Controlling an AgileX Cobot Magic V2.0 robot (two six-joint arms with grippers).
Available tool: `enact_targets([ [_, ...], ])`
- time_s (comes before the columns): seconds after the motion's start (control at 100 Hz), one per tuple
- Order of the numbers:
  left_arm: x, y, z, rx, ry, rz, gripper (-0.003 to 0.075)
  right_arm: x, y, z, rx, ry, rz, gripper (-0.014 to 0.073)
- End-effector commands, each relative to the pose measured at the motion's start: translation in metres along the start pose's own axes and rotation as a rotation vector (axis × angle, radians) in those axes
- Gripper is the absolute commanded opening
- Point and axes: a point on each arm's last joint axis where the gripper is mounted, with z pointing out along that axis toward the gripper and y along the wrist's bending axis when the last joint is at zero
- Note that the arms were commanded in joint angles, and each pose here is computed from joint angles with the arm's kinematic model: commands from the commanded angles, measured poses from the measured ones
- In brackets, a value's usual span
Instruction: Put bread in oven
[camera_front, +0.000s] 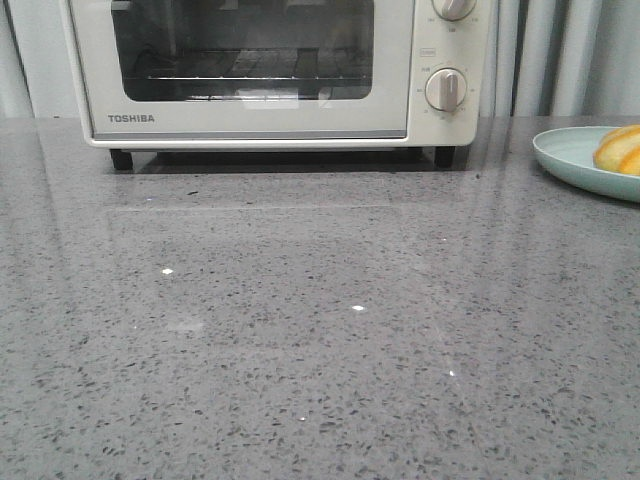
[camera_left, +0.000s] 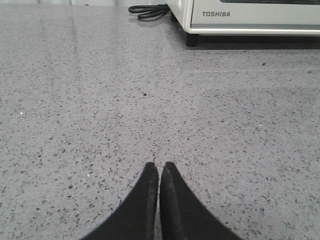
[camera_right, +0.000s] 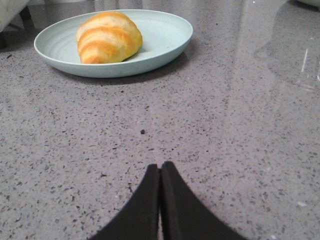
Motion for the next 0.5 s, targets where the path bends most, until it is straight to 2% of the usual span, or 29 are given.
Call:
enact_targets([
  [0.0, 0.0002, 0.001, 0.0002, -0.007, -0.069, -0.021, -0.0022, 0.0049, 0.0001, 0.0012, 0.0, -0.021, -0.01, -0.0053],
  [0.49, -0.0002, 0.0014, 0.0002, -0.013, -0.072, -0.001, -0.0022, 0.0049, 0.0001, 0.0012, 0.0, -0.021, -0.01, -0.0053],
])
